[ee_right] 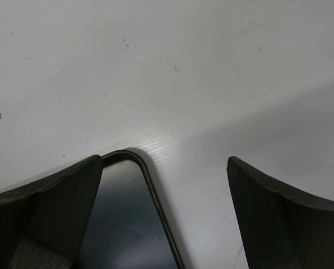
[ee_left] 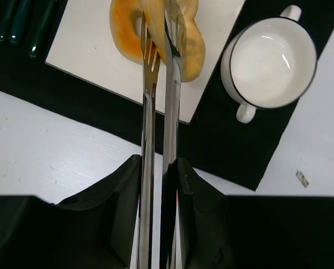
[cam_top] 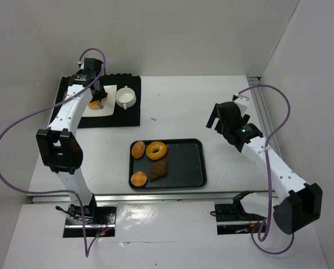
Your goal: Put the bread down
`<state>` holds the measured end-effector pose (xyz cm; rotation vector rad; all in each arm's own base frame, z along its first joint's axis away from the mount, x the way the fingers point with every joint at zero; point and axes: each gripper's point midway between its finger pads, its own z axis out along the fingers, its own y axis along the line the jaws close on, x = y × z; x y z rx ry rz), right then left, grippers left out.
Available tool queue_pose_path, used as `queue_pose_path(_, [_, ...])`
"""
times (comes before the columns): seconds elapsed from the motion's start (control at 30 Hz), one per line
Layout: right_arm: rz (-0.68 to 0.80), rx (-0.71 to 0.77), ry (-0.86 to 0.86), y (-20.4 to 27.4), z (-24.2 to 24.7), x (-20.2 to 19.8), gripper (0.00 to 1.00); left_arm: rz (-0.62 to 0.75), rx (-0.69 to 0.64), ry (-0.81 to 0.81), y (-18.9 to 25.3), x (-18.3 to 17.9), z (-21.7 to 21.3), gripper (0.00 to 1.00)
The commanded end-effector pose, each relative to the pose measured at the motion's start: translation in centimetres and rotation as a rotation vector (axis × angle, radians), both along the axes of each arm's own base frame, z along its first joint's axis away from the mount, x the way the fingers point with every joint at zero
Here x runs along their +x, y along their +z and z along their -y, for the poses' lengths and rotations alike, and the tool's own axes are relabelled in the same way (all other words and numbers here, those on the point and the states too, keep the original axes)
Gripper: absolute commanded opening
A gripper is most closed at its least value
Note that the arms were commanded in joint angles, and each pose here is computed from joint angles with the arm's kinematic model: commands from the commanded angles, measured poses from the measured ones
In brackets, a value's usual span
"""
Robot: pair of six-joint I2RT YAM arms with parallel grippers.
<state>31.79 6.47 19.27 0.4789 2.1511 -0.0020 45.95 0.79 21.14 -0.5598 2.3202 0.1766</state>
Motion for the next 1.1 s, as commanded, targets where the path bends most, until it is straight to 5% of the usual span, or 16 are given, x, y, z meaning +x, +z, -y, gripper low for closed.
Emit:
queue_pose_path(0.0, [0.014, -0.004, 0.002, -0.2, -0.2, 0.8, 0.99, 0.110, -0.062, 0.018, 1.6, 3.8, -0.1, 0.29])
queue_pose_path(0.27, [-0.007, -0.006, 0.009, -0.7, -0.5, 1.2, 0.99, 0.063, -0.061, -0.036, -1.0, 7.5, 0.2, 0.41])
queue_pose_path(0.63, [-0.023, -0.011, 0.022, -1.3, -0.8, 1.5, 0.99, 0.057, -0.041, -0.032, 0.6, 5.9, 0.3, 0.70])
queue_pose_path(1.07, [-0.005, -0.004, 0.022, -0.5, -0.7, 1.3, 0.99, 0.149, -0.046, -0.120, 6.6, 1.4, 4.3, 0.71])
